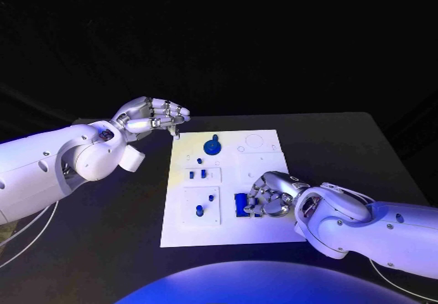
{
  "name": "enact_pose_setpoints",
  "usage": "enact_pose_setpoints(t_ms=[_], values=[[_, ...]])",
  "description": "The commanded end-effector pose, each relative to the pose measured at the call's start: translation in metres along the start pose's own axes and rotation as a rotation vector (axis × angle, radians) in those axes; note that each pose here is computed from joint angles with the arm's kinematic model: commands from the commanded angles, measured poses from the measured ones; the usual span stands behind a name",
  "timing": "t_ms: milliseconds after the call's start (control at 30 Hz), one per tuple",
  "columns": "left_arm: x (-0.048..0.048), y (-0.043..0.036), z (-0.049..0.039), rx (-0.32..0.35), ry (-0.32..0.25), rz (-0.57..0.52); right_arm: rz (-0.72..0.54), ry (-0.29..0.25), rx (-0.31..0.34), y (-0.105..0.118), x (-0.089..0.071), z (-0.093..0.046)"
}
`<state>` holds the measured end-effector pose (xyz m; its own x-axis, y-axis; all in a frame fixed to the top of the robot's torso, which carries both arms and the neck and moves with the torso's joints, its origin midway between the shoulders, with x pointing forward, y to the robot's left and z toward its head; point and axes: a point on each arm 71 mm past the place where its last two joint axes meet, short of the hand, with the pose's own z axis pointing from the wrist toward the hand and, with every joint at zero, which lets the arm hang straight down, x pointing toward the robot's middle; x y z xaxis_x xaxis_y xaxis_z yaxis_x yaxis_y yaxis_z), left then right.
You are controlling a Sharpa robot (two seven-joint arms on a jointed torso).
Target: Assemble the parts on the task board
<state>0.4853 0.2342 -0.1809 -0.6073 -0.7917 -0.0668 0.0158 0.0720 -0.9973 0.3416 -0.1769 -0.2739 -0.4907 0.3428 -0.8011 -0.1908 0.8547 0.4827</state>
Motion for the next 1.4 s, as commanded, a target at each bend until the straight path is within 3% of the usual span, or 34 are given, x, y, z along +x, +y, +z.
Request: enact_pose_setpoints(t_ms=[33, 500, 767, 900, 1033, 1200, 1400], values=[[0.0019, -0.0013, 0.0005, 0.009, 0.016, -0.006, -0.032, 0.007, -0.001, 0.001, 0.001, 0.001], [0.0017, -0.0013, 0.0003, 0.010, 0.015, -0.006, 0.017, -0.096, -0.017, 0.002, -0.007, -0.001], [0.0015, -0.0016, 0.0005, 0.014, 0.006, -0.013, 0.246, -0.117, -0.028, -0.005, -0.025, -0.001], [-0.0004, -0.0012, 0.0019, 0.024, -0.026, -0.024, 0.435, -0.130, -0.048, -0.015, -0.045, 0.012], [-0.0042, 0.0030, 0.0029, 0.041, -0.087, -0.052, 0.607, -0.217, -0.067, -0.039, -0.079, 0.041], [-0.0131, 0.0075, 0.0044, 0.064, -0.170, -0.085, 0.709, -0.307, -0.086, -0.065, -0.108, 0.071], [-0.0337, 0.0195, 0.0077, 0.094, -0.327, -0.115, 0.771, -0.429, -0.143, -0.086, -0.136, 0.103]])
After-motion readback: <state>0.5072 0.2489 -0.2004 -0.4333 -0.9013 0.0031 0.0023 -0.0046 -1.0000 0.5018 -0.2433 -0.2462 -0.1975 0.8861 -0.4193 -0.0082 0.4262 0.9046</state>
